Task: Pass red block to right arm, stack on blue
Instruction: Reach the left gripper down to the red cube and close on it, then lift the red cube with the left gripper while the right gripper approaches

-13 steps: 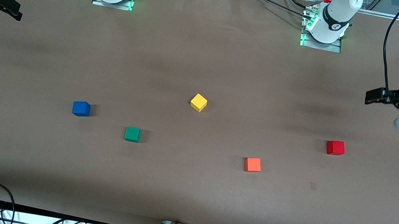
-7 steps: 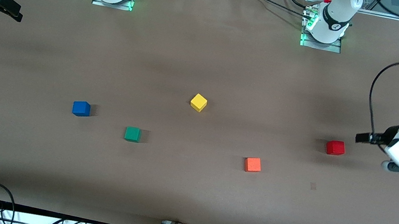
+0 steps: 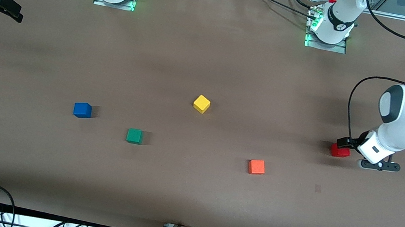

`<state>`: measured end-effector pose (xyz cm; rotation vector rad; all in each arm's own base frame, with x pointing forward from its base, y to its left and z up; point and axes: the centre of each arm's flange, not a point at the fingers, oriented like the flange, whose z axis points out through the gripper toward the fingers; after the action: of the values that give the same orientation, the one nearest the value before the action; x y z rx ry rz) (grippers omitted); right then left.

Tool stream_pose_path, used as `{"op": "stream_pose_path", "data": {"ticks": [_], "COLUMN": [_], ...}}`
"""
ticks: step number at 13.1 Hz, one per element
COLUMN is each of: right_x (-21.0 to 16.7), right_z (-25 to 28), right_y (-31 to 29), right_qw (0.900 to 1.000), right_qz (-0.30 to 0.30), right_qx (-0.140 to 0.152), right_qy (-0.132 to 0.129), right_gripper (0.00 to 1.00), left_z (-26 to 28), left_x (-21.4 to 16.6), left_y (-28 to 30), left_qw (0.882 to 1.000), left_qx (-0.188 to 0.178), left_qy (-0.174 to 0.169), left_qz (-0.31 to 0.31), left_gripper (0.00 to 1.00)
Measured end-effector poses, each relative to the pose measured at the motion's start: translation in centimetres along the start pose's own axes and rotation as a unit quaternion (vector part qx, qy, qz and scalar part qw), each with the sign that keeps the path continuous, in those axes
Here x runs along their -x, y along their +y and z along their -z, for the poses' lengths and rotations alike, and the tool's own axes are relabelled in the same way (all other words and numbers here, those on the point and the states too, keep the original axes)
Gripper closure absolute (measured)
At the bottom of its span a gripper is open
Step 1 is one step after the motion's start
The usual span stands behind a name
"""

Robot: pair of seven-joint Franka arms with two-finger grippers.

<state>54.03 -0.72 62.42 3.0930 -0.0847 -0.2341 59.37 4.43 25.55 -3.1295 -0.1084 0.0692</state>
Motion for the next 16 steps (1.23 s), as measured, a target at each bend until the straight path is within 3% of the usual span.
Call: {"op": "stream_pose_path", "data": {"ticks": [5, 13, 14, 16], "right_x": [-0.1, -0.5, -0.5, -0.5], "right_z": [-0.1, -0.6, -0.6, -0.6], "right_y": [0.0, 0.2, 0.2, 0.2], "right_qw": [1.000, 1.000, 1.000, 1.000], "right_qz": [0.000, 0.010, 0.011, 0.011], "right_qx": [0.000, -0.005, -0.006, -0.008], "right_qy": [-0.001, -0.006, -0.006, -0.005], "right_gripper": [0.00, 0.00, 0.00, 0.00], "left_z": [-4.7, -7.2, -7.3, -7.2], "left_x": [0.0, 0.3, 0.3, 0.2], "left_y": [0.0, -0.4, -0.6, -1.0], "left_qw": [1.000, 1.000, 1.000, 1.000], "left_qx": [0.002, 0.003, 0.003, 0.003], "left_qy": [-0.003, -0.019, -0.019, -0.018], "left_qz": [-0.010, -0.022, -0.020, -0.019], "left_gripper": [0.00, 0.00, 0.07, 0.31]}}
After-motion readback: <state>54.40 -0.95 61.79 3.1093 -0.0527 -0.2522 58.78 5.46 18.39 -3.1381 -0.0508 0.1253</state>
